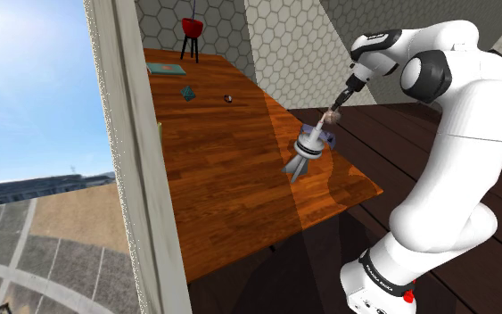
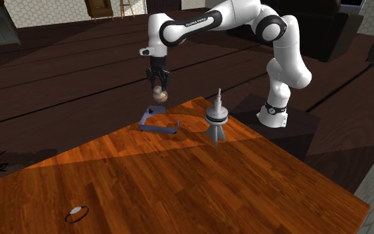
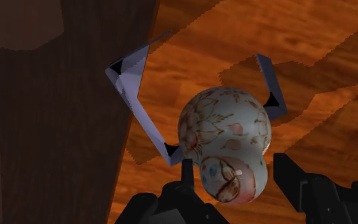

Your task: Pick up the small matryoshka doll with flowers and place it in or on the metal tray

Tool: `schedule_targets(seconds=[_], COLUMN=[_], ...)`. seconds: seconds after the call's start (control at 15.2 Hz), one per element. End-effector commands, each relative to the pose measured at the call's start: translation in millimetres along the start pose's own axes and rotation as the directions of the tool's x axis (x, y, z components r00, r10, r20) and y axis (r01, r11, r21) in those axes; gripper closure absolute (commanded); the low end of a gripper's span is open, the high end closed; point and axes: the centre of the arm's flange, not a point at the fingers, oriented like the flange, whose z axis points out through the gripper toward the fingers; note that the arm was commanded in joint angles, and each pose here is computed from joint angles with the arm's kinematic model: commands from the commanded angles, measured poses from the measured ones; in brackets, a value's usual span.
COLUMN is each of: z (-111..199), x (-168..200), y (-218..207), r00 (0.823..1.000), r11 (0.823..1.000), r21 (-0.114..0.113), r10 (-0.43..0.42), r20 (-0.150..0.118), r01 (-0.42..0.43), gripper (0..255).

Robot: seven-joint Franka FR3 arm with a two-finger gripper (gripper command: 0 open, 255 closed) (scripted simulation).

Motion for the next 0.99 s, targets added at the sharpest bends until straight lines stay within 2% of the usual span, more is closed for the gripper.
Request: schedule_targets(seconds=[0.0, 0.92], z=[7.9, 80.0], x=[-4.0, -19.6], y=[2.2, 7.1], r00=[1.000, 1.000], r11=[1.000, 1.000], r21=[0.000, 0.000], r10=[-0.001, -0.001], r20=[0.000, 0.000], r01=[0.001, 0.001], gripper=[255, 255])
